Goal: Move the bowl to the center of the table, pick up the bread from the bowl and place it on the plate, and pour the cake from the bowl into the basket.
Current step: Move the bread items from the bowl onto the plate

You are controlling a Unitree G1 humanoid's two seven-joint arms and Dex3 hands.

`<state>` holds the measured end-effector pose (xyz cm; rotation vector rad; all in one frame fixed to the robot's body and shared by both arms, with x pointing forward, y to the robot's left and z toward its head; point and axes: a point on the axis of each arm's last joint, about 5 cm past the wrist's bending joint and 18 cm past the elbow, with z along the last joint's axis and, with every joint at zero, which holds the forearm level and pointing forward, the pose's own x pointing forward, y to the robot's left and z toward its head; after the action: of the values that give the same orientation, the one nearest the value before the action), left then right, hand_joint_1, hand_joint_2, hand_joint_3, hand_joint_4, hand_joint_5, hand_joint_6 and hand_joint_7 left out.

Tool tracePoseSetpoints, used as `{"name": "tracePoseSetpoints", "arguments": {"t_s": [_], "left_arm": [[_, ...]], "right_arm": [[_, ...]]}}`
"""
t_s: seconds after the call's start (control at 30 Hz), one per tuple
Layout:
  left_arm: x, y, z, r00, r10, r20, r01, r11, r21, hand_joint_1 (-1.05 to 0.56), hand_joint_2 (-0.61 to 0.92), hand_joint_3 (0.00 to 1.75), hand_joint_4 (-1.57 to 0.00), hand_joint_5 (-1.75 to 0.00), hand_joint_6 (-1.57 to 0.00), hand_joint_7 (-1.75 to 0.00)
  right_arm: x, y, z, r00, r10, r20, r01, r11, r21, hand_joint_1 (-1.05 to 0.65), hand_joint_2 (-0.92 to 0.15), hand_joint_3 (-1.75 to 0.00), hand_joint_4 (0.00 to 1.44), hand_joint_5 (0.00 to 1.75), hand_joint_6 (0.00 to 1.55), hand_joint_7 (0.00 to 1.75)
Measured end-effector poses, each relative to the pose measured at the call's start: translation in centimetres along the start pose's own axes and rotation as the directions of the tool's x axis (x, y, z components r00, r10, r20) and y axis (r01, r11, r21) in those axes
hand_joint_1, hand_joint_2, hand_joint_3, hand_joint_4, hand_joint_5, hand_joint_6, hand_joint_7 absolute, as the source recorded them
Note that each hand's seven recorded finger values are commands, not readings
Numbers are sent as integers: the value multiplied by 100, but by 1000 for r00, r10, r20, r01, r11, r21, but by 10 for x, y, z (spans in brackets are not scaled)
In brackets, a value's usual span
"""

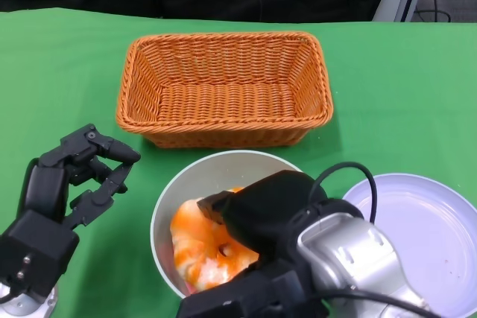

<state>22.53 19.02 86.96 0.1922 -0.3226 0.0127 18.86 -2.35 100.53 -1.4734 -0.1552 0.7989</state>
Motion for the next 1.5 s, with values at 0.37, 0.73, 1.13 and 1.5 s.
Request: {"name": "tracePoseSetpoints", "arguments": {"t_s": [0.37,0.73,1.13,1.5], "left_arm": [[-2,0,1,1000,4,-14,-4,1000,-10,-16,90,43,-73,-145,-70,-121],[-3,-2,3,999,37,-3,-37,999,-12,-17,89,43,-72,-145,-69,-123],[-3,-3,3,999,40,-1,-40,999,-14,-17,88,45,-72,-144,-69,-123],[-4,-4,3,999,42,-4,-42,999,-18,-17,87,47,-73,-145,-71,-122]], "right_arm": [[10,12,9,1000,-14,8,14,998,-64,-105,-92,-39,29,0,14,1],[23,36,20,996,-85,-35,82,993,-82,-87,-92,-36,50,10,33,4],[28,49,18,971,-239,5,238,964,-115,-37,-88,-1,75,124,82,5],[36,64,8,917,-397,46,398,917,-10,-39,-86,-1,91,104,110,2]]}}
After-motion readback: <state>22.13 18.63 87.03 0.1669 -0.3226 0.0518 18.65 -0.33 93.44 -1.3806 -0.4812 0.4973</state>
